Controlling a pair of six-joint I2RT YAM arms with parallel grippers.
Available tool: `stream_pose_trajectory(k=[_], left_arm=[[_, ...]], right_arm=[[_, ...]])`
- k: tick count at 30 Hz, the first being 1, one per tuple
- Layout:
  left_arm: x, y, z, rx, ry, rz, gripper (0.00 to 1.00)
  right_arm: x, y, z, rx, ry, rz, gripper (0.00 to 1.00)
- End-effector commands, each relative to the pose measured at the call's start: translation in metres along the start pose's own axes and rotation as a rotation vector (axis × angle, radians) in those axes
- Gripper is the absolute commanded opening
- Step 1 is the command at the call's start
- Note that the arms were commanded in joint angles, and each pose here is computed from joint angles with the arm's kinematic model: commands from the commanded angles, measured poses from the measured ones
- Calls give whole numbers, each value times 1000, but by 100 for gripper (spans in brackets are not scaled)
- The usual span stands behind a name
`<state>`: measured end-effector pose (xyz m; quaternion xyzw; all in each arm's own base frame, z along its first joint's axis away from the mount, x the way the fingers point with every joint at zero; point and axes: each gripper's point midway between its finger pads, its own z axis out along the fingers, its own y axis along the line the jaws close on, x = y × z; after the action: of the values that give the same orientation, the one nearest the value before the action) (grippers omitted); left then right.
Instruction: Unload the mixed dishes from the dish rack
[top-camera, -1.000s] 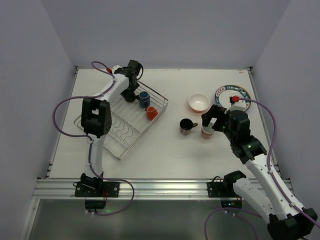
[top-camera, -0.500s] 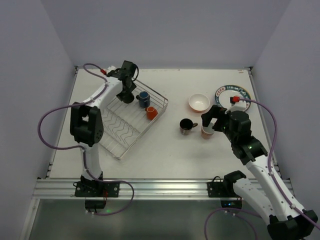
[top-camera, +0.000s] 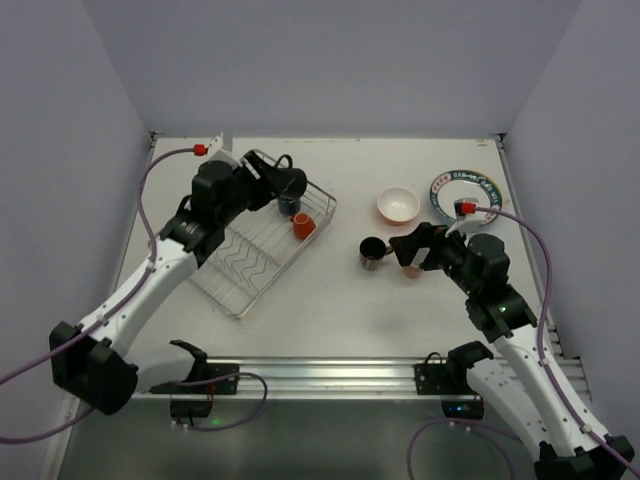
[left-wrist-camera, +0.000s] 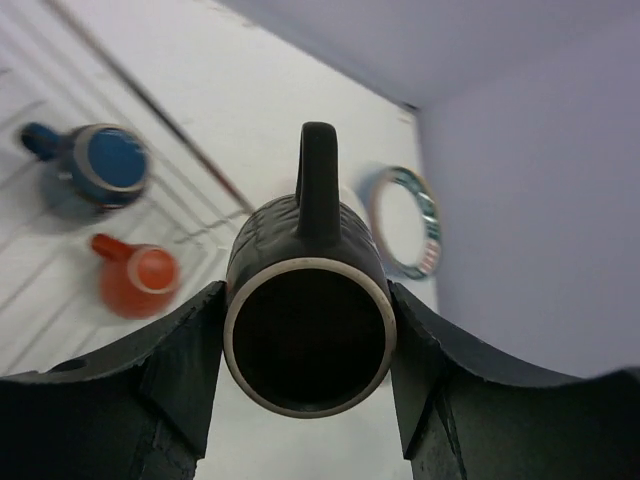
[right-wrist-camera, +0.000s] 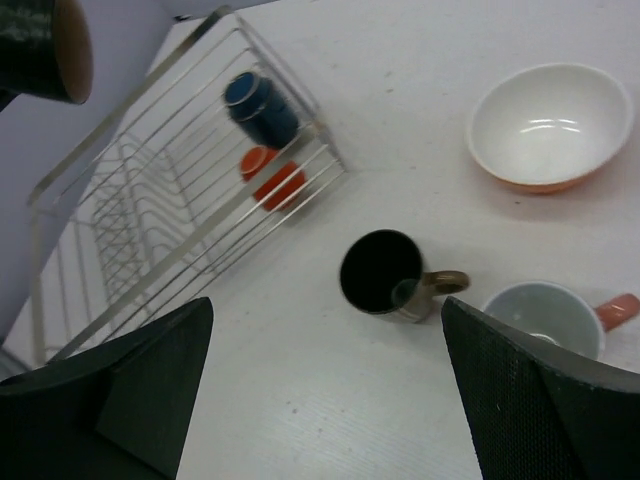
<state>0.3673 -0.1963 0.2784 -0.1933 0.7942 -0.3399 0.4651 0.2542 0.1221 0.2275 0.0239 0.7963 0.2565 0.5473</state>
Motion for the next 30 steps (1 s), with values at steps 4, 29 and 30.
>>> stream_pose_trajectory(k=[4,29,30], left_arm=[[29,-131,-109,818,80,2,0],[122,-138,-148,982,425,-353,0],[123,-138,-146,973,429,-362,0]], right_arm=[[-24,113,-52,-640,-56,-54,97],[-27,178,-84,-1003,-2,-110,67],[-27,179,-82,-998,-3,-113,67]])
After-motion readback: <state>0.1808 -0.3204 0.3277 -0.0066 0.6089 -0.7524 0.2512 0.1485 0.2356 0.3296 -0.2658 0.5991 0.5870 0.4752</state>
